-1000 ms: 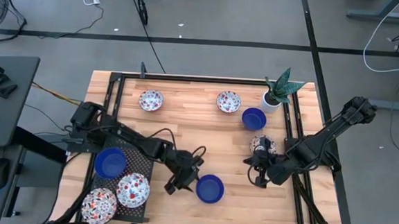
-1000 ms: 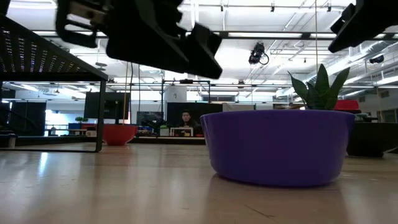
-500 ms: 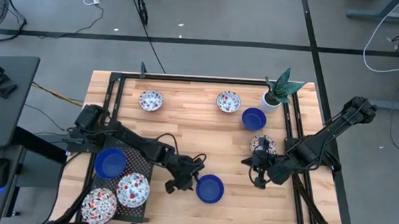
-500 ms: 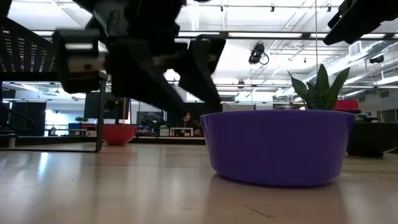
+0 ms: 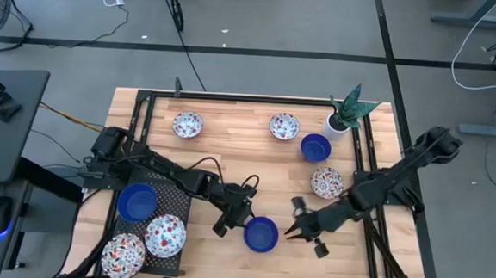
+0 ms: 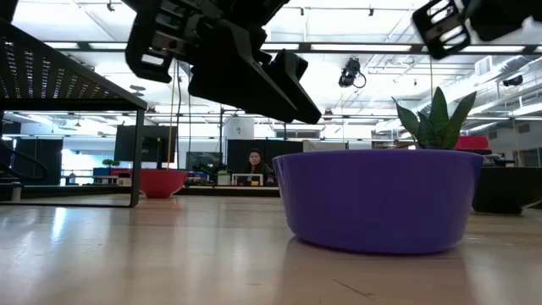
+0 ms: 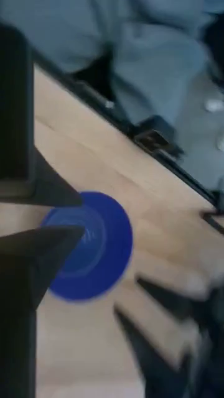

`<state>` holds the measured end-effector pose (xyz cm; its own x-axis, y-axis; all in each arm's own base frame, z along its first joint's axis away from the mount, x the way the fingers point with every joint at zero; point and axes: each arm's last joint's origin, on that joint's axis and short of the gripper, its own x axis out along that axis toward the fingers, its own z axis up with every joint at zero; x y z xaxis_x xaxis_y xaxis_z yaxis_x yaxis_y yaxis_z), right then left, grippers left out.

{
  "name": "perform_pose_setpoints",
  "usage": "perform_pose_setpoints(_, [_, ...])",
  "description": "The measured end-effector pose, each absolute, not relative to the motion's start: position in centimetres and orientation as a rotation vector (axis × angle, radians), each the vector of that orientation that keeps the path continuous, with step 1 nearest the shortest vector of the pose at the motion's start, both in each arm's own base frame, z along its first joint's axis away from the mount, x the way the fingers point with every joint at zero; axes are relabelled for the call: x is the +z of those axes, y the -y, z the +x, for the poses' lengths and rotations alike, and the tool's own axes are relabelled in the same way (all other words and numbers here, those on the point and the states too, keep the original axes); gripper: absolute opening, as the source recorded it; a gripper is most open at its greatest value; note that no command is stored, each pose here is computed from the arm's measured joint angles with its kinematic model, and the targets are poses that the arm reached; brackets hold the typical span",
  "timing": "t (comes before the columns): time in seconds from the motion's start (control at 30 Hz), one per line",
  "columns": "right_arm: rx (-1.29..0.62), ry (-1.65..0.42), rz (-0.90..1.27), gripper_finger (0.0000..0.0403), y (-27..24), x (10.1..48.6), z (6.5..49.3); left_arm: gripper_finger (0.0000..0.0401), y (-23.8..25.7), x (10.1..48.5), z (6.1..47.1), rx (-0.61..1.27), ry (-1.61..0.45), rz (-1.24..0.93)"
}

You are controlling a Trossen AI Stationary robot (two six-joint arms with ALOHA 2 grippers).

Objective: Pick & Place Mini bowls

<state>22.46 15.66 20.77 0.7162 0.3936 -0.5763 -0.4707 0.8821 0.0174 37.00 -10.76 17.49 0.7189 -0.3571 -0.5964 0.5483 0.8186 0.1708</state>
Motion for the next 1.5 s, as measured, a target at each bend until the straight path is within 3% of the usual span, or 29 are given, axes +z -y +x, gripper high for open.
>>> perform_pose_setpoints(0.2, [0.603,-0.672,-0.406,0.0129,-16.8,17.7,24.7,0.0183,9.6,17.6,37.4,-0.387,-0.597,0.277])
perform_pose_setpoints(0.43, [0.635,-0.677,-0.623,0.0141,-16.6,16.0,26.3,0.0183,9.1,17.9,37.8,-0.260,-0.578,0.219])
perform_pose_setpoints(0.97, [0.839,-0.624,-0.814,0.0104,-15.8,13.9,27.6,0.0183,9.0,18.3,38.1,-0.184,-0.521,0.222])
perform_pose_setpoints(1.13, [0.864,-0.604,-0.854,0.0066,-15.8,13.8,27.7,0.0183,9.0,18.4,38.1,-0.185,-0.519,0.222])
perform_pose_setpoints(1.3, [0.860,-0.611,-0.845,0.0009,-15.7,13.7,27.7,0.0183,9.0,18.4,38.2,-0.185,-0.512,0.222])
perform_pose_setpoints(1.5, [0.802,-0.643,-0.709,0.0007,-15.4,15.5,27.1,0.0204,9.2,18.4,38.1,-0.261,-0.507,0.213])
